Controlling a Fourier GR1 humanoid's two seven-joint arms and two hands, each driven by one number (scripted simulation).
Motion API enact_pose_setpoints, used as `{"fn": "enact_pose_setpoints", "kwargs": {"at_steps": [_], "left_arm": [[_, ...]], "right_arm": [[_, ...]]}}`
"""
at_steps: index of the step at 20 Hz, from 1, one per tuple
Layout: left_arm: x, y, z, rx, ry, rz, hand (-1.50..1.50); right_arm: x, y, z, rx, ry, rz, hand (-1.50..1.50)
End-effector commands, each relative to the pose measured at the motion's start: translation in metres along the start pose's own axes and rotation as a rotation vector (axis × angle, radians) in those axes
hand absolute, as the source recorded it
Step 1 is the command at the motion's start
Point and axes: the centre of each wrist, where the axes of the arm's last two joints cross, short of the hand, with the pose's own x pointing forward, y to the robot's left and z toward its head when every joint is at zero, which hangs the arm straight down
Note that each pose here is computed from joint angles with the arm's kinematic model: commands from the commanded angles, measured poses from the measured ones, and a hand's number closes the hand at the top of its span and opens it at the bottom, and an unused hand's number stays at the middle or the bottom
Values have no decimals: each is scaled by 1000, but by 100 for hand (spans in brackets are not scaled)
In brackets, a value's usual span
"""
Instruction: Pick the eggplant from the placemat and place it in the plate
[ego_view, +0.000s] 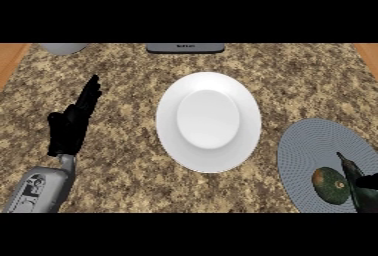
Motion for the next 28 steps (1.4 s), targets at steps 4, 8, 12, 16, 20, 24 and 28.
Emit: {"fn": "enact_pose_setpoints", "kwargs": {"at_steps": [4,8,12,16,20,24,28], "left_arm": [[2,-4,-5,-27,-5,-3,0],[-4,13,-6,2,3,-1,0],[0,24,1,-7,-3,-1,0],[13,5,9,-33,15,-4,0],[-5,-15,-7,-20,12,2,0],[-7,1,-7,-16,23,12,0],[-12,6,10,-21,0,-3,0]], "right_arm": [[13,-47,-12,169,175,125,-150],[19,-42,-6,254,221,180,-150],[-10,-33,-11,281,248,150,-150],[-4,-36,-38,325,265,155,-150],[-25,6,-49,383,298,228,-150],[-23,6,-36,400,318,237,-150],[-41,28,-55,423,334,246,-150]]}}
